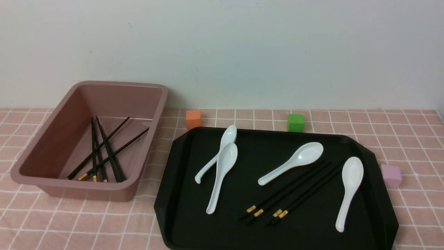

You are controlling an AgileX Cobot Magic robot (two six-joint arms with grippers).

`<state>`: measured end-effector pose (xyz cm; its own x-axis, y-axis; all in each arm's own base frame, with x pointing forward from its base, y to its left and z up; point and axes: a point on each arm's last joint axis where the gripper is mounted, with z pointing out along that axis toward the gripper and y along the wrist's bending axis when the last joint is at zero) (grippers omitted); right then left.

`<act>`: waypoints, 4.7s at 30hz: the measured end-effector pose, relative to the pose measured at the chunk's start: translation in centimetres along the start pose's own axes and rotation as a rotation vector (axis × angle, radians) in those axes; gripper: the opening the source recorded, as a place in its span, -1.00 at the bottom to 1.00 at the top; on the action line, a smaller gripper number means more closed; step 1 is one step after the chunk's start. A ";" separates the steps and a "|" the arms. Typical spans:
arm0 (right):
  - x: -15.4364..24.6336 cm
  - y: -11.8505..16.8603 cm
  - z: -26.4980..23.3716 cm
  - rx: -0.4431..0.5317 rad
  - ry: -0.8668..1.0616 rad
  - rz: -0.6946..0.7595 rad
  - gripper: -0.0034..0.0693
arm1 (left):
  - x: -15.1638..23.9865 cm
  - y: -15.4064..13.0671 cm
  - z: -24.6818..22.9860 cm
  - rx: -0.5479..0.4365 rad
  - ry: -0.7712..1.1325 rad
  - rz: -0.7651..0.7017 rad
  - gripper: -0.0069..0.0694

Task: On pink tablecloth take chopsticks from black tray and put them in box.
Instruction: 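Reach over to the black tray and grasp a pair of chopsticks with the left gripper, then place the chopsticks into the pink bin with the left gripper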

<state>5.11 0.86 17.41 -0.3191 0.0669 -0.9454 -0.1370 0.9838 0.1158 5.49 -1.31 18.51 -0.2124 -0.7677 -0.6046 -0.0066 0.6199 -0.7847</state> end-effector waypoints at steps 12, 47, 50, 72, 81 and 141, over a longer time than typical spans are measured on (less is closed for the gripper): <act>0.0 0.0 0.0 0.000 0.000 0.000 -0.25 | -2.4 -4.3 -1.3 0.132 -0.008 -0.035 -0.62; 0.0 0.0 0.0 0.000 0.000 0.000 -0.25 | 13.8 -19.0 26.9 -0.039 1.400 1.141 -0.85; 0.0 0.0 0.0 0.000 0.000 0.000 -0.25 | 14.9 -19.3 28.7 -0.048 1.407 1.160 -0.85; 0.0 0.0 0.0 0.000 0.000 0.000 -0.25 | 18.7 -17.1 32.9 0.011 1.318 1.273 0.13; 0.0 0.0 0.0 0.000 0.000 0.000 -0.25 | 18.9 -16.8 33.1 0.008 1.319 1.282 -0.12; 0.0 0.0 0.0 0.000 -0.001 -0.001 -0.25 | -8.4 -7.3 28.3 -0.582 0.827 0.835 -0.36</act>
<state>5.12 0.86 17.41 -0.3185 0.0660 -0.9456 -0.1370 0.9839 0.1148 35.01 -4.04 25.46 -0.8894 0.0767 -0.4506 0.0439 0.9956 0.0828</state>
